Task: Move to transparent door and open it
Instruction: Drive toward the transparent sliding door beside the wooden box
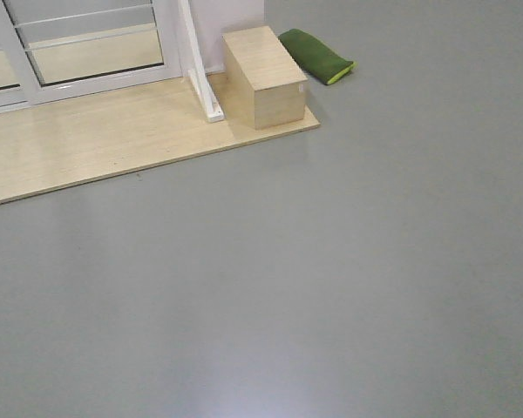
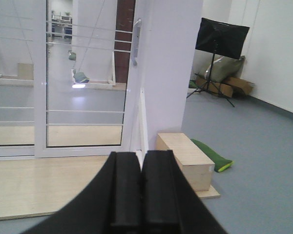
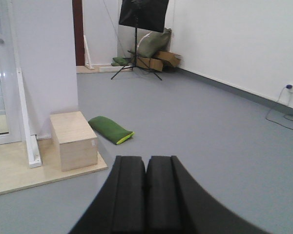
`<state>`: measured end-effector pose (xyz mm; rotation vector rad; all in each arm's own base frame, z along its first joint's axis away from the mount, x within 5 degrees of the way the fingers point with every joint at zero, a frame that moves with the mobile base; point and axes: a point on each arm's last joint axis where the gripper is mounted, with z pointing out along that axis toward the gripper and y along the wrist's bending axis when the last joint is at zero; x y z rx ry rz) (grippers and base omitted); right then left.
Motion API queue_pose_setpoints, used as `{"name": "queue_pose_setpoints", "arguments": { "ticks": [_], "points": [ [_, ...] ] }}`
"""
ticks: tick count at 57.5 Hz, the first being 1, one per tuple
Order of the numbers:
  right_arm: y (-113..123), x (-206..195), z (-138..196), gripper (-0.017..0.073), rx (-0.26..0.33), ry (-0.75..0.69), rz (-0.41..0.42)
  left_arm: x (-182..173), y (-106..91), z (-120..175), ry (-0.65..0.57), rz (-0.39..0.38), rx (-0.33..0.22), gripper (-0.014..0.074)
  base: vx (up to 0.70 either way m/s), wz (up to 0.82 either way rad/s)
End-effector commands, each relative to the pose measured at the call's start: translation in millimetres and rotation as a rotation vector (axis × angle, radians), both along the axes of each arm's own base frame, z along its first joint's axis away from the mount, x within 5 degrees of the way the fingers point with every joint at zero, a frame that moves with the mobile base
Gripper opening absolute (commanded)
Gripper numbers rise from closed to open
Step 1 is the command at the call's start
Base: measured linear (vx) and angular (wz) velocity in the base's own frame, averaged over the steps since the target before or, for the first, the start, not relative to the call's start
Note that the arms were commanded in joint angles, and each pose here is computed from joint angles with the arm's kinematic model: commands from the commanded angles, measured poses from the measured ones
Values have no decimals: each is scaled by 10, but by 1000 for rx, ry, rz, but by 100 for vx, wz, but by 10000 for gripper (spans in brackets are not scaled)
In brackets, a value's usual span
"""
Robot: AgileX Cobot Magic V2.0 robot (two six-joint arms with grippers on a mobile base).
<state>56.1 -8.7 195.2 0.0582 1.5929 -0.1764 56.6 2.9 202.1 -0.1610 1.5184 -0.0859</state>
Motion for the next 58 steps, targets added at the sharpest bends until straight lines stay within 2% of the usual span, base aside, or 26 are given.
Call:
{"name": "queue_pose_setpoints", "arguments": {
  "ticks": [1, 40, 58],
  "points": [
    [4, -6, 34, -8, -15, -77, 2, -4, -3, -21, -69, -5, -9, -2, 42, 31],
    [4, -6, 34, -8, -15, -77, 2, -4, -4, -18, -70, -7, -9, -2, 42, 32],
    [3, -6, 35, -8, -16, -78, 1, -3, -35, -18, -70, -62, -11, -2, 42, 23]
  ]
}}
